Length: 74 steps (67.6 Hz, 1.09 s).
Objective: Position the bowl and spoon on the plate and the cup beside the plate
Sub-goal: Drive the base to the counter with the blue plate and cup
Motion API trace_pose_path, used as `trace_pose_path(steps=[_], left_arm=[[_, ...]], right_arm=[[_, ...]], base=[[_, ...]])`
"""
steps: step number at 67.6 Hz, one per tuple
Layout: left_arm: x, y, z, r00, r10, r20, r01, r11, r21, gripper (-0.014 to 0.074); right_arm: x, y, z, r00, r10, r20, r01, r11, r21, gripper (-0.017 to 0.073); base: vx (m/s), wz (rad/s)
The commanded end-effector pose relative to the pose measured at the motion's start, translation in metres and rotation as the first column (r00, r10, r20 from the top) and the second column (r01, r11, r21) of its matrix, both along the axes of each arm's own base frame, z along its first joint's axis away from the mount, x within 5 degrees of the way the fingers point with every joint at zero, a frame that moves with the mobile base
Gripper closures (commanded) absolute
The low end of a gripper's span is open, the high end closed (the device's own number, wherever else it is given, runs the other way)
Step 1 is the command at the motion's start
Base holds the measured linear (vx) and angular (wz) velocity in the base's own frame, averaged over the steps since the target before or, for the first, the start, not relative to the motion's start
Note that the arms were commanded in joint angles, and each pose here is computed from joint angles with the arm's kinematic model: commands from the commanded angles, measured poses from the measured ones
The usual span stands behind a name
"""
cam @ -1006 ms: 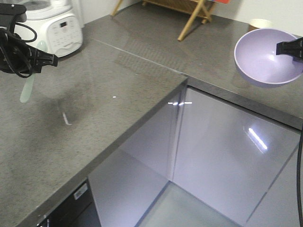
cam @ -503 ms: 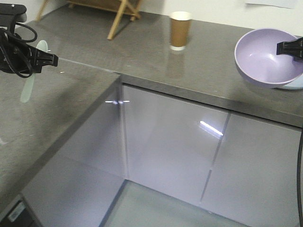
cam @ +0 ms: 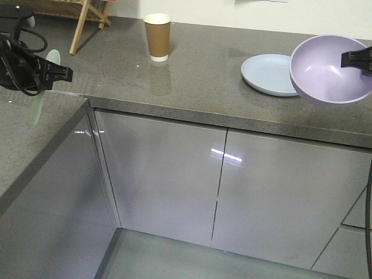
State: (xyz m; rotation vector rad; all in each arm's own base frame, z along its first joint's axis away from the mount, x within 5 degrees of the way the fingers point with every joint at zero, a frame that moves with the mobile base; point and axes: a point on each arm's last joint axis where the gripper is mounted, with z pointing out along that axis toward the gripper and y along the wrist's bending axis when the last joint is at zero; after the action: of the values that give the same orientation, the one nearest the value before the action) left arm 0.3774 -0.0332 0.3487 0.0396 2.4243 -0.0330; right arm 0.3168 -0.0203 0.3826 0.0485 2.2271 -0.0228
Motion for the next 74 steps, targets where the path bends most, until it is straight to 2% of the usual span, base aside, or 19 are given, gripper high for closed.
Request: trace_pose_path(steps=[1,74], left_arm=[[-0.0066,0.0003,0.0303,0.991,-0.001,0.132,0.002,1.000,-0.013,0.0600],[-0.0066,0.0003,0.0303,0.991,-0.001,0.132,0.002,1.000,-0.013,0.0600]], right_arm=[[-0.0060,-0.0009,0.0254,0.992,-0.002,0.126,0.004,1.000,-0.014,0.0570],[-0.0060,-0.0009,0.0254,0.992,-0.002,0.126,0.004,1.000,-0.014,0.0570]], base=[[0.02,-0.17],[0.03,-0.15]])
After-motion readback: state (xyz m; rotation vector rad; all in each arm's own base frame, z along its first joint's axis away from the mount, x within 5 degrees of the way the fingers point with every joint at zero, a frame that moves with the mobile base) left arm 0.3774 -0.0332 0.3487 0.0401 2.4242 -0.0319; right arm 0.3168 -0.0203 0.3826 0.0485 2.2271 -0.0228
